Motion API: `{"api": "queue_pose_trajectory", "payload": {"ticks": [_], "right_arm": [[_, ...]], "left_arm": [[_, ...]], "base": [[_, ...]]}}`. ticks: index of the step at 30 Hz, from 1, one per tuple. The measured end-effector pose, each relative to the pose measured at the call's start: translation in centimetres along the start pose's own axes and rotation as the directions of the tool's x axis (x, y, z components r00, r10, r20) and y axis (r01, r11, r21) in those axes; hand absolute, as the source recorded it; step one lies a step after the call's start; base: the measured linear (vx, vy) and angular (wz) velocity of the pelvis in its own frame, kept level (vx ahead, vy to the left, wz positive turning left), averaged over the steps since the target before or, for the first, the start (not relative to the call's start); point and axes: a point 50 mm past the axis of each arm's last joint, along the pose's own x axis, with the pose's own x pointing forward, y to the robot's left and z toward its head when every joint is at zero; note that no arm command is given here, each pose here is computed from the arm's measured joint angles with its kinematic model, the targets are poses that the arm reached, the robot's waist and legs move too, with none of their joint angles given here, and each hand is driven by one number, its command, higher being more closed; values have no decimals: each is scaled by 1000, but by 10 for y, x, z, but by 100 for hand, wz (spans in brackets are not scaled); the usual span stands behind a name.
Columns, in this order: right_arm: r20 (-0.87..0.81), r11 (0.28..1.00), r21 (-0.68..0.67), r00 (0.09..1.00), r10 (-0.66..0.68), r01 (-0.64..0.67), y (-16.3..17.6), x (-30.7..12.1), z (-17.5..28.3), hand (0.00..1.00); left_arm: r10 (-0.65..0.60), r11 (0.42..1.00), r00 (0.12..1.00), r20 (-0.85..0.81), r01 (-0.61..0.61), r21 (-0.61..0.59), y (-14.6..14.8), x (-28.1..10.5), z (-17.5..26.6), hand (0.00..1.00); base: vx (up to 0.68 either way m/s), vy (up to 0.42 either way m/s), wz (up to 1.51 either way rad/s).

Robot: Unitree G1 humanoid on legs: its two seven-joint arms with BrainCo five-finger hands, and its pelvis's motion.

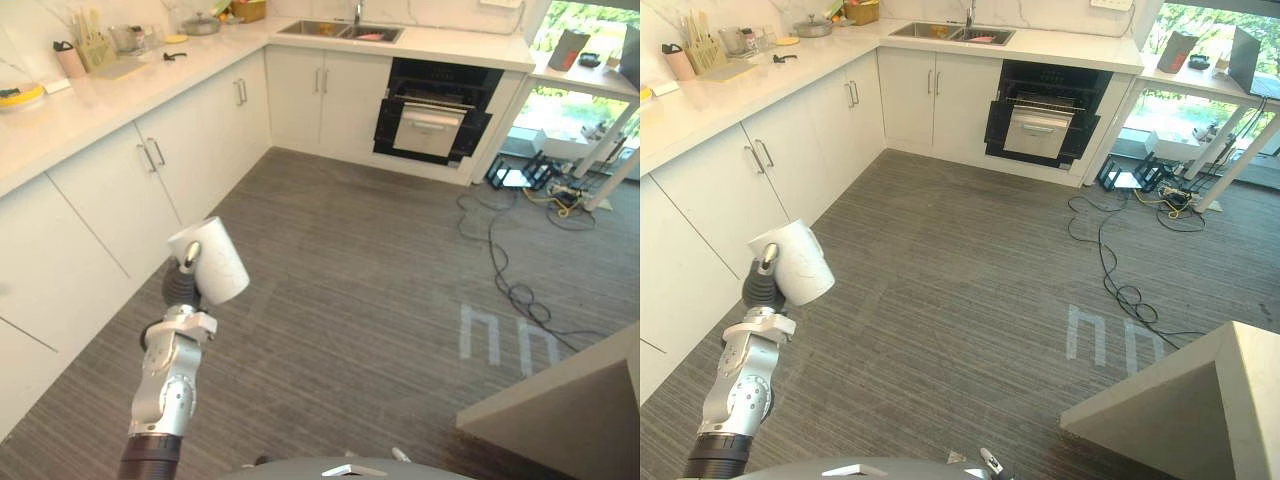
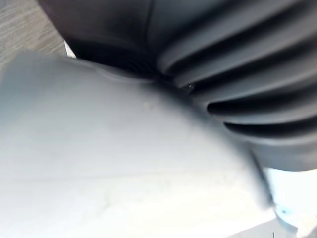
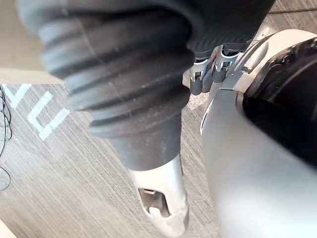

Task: Walk over to the sink, pick up the cup, carry it to the dishwasher, place the cup inside the dishwasher, then close the dishwasher door

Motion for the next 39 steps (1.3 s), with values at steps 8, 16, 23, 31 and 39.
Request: {"api": "queue_pose_trajectory", "payload": {"ticks": [8,16,23,31,39], "right_arm": [[16,998,50,999,-32,31,-3,0,-1,0],[162,992,123,986,-37,17,8,3,13,0],[329,989,-12,934,142,-146,49,-6,24,0],[541,897,-265,715,442,-355,116,-44,76,0],[530,948,-199,787,316,-247,93,-37,81,0]], "left_arm": [[-24,999,997,67,22,26,-10,-5,20,100],[-66,998,993,98,67,0,-19,-5,27,100],[-78,996,989,122,74,41,-12,-16,35,100],[-156,987,969,191,157,11,-27,-40,44,100],[-179,982,975,133,185,-31,-36,-43,18,100]], "base": [[-48,15,26],[78,48,20],[157,-62,-5],[435,-189,-9],[657,-225,-52]]}}
